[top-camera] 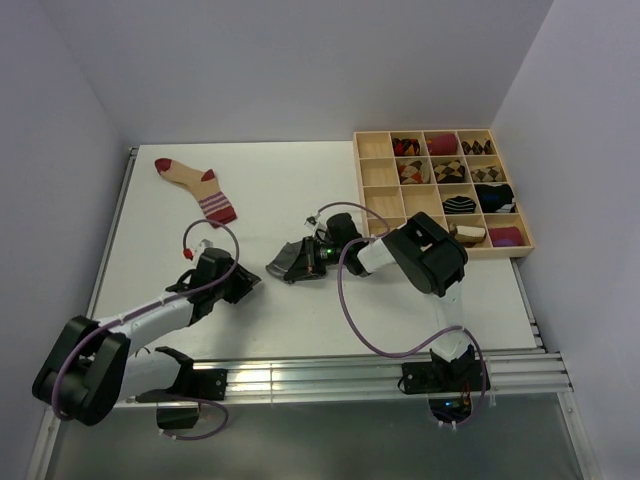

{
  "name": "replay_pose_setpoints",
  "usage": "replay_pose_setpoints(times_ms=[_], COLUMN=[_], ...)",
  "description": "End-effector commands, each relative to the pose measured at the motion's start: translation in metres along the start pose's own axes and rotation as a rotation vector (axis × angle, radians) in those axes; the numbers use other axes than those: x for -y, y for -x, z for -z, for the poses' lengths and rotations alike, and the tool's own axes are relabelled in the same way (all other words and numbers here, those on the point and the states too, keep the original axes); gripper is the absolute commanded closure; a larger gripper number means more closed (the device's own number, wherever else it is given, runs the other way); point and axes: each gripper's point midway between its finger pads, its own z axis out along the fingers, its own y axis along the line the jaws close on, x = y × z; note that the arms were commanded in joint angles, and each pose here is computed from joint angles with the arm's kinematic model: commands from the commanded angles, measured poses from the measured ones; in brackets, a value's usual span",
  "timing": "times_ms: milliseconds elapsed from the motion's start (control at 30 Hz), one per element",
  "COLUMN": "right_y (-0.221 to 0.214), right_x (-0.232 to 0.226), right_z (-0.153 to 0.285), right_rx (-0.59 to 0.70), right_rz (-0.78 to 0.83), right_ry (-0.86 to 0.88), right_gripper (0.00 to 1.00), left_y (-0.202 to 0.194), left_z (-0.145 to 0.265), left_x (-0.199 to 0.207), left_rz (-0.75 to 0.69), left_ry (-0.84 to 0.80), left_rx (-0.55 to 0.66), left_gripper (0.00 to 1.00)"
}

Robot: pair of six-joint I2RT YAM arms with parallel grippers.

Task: Roll the socks
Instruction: Roll the sock at the center of the board.

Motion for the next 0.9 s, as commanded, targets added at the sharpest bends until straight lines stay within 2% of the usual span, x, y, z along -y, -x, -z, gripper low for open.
replay_pose_setpoints(times_ms=[0, 433, 600, 867], right_y=[0.004, 0.005, 0.005, 0.009], right_x=[-0.001, 0.001, 0.000, 0.003], right_z=[-0.001, -0.001, -0.001, -0.001], right_rx=[0.001, -0.005, -0.007, -0.009], right_rz=[-0.026, -0.049, -0.054, -0.038], right_ry=[0.029, 0.021, 0.031, -0.003], right_gripper=[1.00, 1.00, 1.00, 1.00], left_y=[-0.011, -0.012, -0.009, -0.011], left_z=[-0.011, -0.040, -0.046, -0.054], left_x=[0.004, 0.010, 0.006, -0.009], left_rz=[-0.043, -0.068, -0.083, -0.086], left_ry=[-0.019, 0.036, 0.073, 0.166], left_rx=[-0.049, -0.063, -0.054, -0.057], left_gripper=[0.57, 0.58, 0.60, 0.71])
